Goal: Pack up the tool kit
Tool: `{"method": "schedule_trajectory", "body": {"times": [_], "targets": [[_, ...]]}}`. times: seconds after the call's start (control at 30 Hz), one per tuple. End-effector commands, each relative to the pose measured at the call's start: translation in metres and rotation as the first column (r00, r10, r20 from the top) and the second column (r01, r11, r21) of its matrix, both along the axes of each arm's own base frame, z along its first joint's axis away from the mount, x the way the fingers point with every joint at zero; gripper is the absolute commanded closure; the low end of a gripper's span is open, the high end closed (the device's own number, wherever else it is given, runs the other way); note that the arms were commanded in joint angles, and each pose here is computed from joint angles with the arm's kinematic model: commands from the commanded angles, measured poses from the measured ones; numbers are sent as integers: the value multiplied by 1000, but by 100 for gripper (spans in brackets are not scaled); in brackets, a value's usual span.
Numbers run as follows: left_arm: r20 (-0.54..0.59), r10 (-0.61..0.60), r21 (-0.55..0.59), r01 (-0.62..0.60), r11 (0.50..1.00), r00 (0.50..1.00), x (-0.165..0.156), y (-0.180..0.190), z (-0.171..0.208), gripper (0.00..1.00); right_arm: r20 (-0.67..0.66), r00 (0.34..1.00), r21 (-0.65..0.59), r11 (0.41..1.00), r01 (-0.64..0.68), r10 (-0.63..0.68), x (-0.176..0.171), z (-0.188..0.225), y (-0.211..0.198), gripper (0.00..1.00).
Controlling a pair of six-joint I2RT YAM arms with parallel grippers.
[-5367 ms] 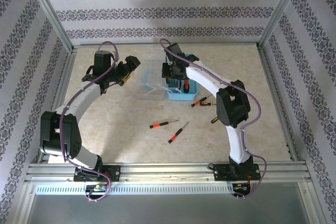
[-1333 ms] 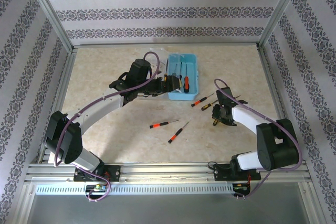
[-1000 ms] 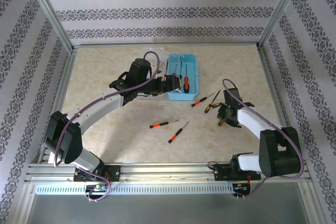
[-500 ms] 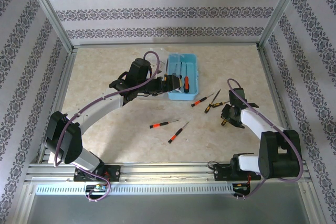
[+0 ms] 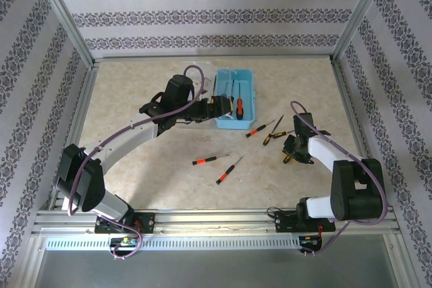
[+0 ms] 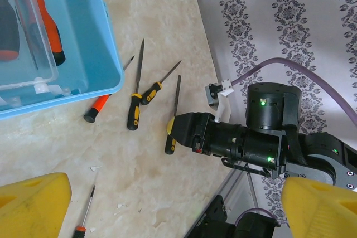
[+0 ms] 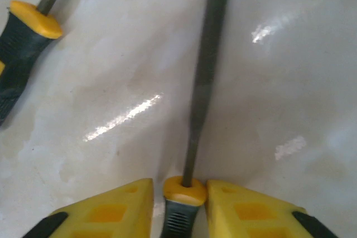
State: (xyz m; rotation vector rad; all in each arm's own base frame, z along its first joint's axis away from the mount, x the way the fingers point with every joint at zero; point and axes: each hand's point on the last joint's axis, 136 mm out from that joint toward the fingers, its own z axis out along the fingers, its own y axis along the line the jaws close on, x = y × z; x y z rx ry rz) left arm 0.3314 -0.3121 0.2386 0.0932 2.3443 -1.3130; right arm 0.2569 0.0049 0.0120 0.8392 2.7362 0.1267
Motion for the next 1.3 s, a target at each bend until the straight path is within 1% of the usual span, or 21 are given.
{"method": "schedule_trajectory", "body": {"times": [0.0, 0.13, 0.37, 0.53, 0.8, 1.0, 1.1, 1.2, 1.27], "targets": [[47, 4, -9, -4, 1000, 999, 0, 5, 21, 3, -13, 1000, 21, 1000, -13, 13, 0, -5, 3, 78], [50, 8, -6, -8, 1000, 999, 1, 6, 21, 3, 22, 1000, 19, 1000, -1, 1, -2, 4, 2, 81], [50, 20, -6, -19, 1000, 999, 4, 10, 21, 3, 114, 993, 5, 1000, 14, -14, -7, 38, -2, 82], [57, 23, -9, -23, 1000, 998, 5, 12, 24, 3, 137, 991, -33, 999, 11, -6, -10, 54, -9, 83], [68, 44, -12, -43, 999, 997, 9, 18, 29, 3, 210, 977, 6, 1000, -26, 24, -5, 77, 6, 84], [78, 83, -8, -83, 997, 993, 17, 31, 31, 3, 254, 960, -4, 993, -117, 114, 13, 99, 37, 84], [85, 124, -2, -125, 992, 989, 26, 45, 32, 3, 284, 943, -9, 984, -177, 172, 31, 114, 59, 84], [79, 190, -11, -190, 982, 979, 40, 67, 33, 3, 317, 913, -29, 965, -259, 255, 55, 134, 89, 84], [73, 251, -21, -250, 968, 965, 51, 87, 35, 3, 347, 879, -47, 942, -331, 326, 74, 147, 116, 84]]}}
